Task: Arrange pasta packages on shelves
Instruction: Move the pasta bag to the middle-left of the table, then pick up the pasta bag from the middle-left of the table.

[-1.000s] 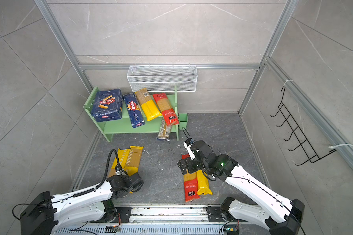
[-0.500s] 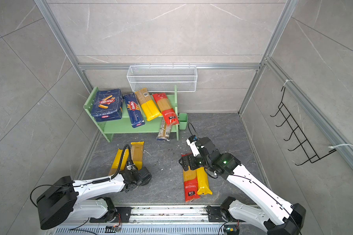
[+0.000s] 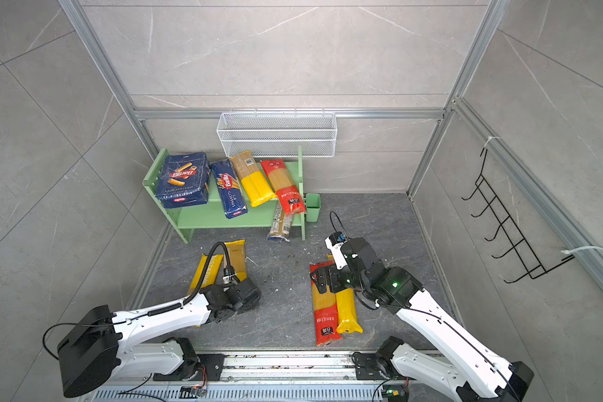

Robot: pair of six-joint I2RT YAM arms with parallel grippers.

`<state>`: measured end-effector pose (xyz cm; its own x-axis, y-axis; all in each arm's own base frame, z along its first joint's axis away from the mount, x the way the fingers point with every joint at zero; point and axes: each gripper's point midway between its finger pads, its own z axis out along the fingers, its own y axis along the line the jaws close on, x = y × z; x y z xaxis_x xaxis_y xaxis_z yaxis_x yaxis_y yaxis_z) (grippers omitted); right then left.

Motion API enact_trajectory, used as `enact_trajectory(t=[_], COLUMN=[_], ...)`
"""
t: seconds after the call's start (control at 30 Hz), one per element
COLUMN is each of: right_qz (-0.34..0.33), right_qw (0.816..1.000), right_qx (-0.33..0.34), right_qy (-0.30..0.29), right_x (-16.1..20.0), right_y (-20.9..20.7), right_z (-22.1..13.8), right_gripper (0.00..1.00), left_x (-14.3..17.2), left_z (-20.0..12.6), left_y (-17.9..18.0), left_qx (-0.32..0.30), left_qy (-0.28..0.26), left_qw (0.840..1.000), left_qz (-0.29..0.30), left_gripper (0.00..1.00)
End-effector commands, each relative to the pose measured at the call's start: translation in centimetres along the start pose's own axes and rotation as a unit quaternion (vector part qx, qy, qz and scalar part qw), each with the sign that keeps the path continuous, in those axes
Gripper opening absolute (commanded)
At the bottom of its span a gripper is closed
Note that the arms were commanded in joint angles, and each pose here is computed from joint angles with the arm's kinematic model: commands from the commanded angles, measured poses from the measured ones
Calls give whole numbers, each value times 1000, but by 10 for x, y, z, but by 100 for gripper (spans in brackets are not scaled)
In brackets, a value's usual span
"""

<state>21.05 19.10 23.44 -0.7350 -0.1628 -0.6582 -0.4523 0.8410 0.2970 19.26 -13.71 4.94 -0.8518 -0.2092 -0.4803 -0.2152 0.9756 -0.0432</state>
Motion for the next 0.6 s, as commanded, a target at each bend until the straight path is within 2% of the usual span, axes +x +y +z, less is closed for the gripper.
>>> enact_trajectory(t=[0.0, 0.13, 0.57], right_qz=[13, 16, 15], right_qw=[1000, 1000, 999], right_qx=[23, 25, 47], right_qy=[9, 7, -4], right_x=[7, 4, -10], right_y=[-10, -9, -13], right_z=[-3, -5, -12], right_gripper=[100, 100, 100], left_x=[-5, -3, 22], left_z=[0, 20, 49], left_y=[14, 23, 18], left_qx=[-20, -10, 9], left_qy=[-4, 18, 58], left_qw=[1000, 1000, 998], left_qz=[19, 1, 14], left_gripper=[100, 100, 100])
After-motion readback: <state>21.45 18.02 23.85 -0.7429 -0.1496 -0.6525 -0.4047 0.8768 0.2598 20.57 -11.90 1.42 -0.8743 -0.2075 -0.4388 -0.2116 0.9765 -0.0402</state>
